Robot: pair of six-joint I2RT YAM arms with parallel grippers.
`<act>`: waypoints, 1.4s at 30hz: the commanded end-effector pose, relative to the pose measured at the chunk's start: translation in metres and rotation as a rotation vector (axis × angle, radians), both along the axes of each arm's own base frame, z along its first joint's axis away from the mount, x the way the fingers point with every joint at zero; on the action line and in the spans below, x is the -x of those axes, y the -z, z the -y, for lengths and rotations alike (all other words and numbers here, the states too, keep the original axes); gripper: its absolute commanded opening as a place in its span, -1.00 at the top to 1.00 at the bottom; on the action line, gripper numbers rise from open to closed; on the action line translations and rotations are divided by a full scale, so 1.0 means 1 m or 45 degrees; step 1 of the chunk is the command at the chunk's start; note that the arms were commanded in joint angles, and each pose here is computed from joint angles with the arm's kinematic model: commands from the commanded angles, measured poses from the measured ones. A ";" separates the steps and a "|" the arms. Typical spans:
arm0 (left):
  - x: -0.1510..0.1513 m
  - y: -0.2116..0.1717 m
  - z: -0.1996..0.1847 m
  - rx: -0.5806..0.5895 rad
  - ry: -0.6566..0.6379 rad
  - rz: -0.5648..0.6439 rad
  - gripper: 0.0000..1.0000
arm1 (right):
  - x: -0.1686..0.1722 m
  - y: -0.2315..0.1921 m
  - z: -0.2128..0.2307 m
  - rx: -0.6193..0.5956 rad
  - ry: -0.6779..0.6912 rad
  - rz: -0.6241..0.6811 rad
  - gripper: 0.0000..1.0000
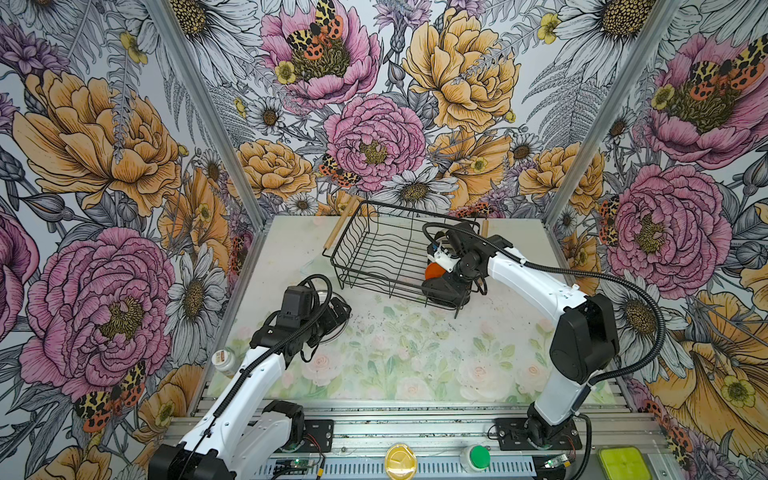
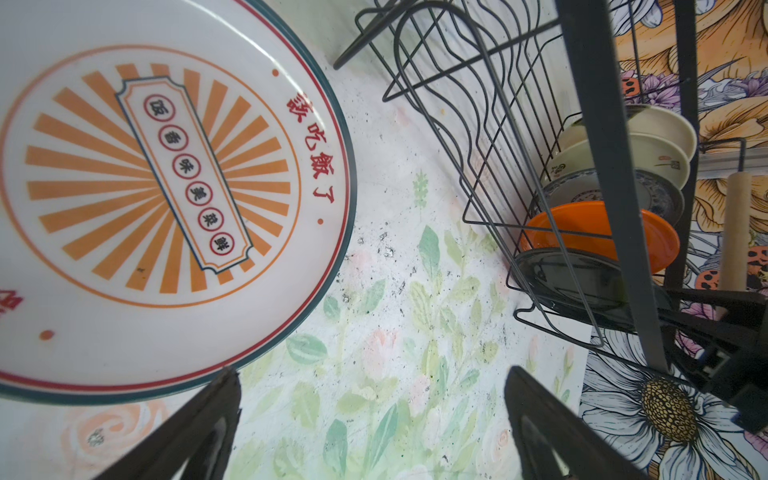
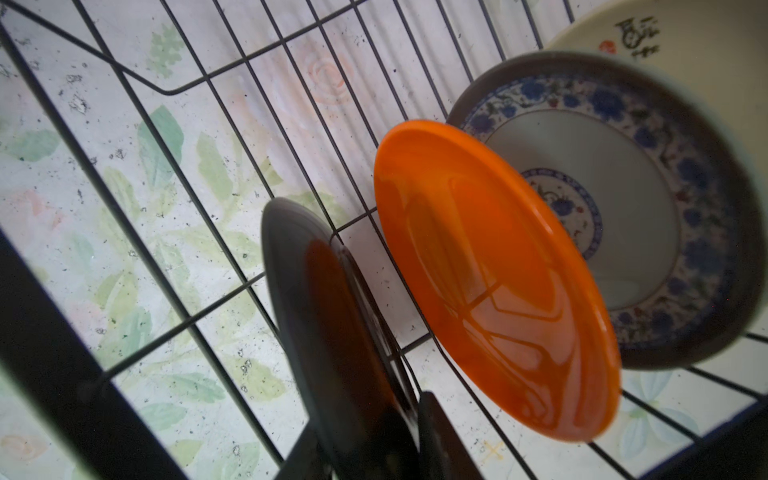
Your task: Unload the plates from the dish rack
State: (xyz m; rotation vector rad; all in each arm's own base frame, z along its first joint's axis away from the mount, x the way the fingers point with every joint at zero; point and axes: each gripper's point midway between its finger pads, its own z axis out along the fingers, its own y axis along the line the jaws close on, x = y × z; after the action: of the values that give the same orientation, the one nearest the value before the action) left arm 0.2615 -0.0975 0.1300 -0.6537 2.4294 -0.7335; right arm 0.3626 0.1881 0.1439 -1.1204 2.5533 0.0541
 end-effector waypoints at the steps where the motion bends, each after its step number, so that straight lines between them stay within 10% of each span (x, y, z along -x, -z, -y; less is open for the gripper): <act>1: -0.001 0.002 0.005 0.029 0.009 0.004 -0.97 | -0.003 0.003 -0.002 0.062 -0.041 0.027 0.38; 36: 0.002 0.003 0.005 0.047 0.009 0.009 -0.98 | -0.031 -0.100 -0.009 0.347 -0.263 0.548 1.00; 42: 0.003 -0.002 0.006 0.059 0.012 0.033 -0.97 | -0.033 -0.160 -0.023 0.140 -0.216 0.772 1.00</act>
State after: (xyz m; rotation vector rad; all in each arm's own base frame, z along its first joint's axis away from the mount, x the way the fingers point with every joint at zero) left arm 0.2589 -0.0989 0.1269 -0.6657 2.4276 -0.7540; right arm 0.3890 0.2034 0.2288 -1.3506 2.1174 -0.3841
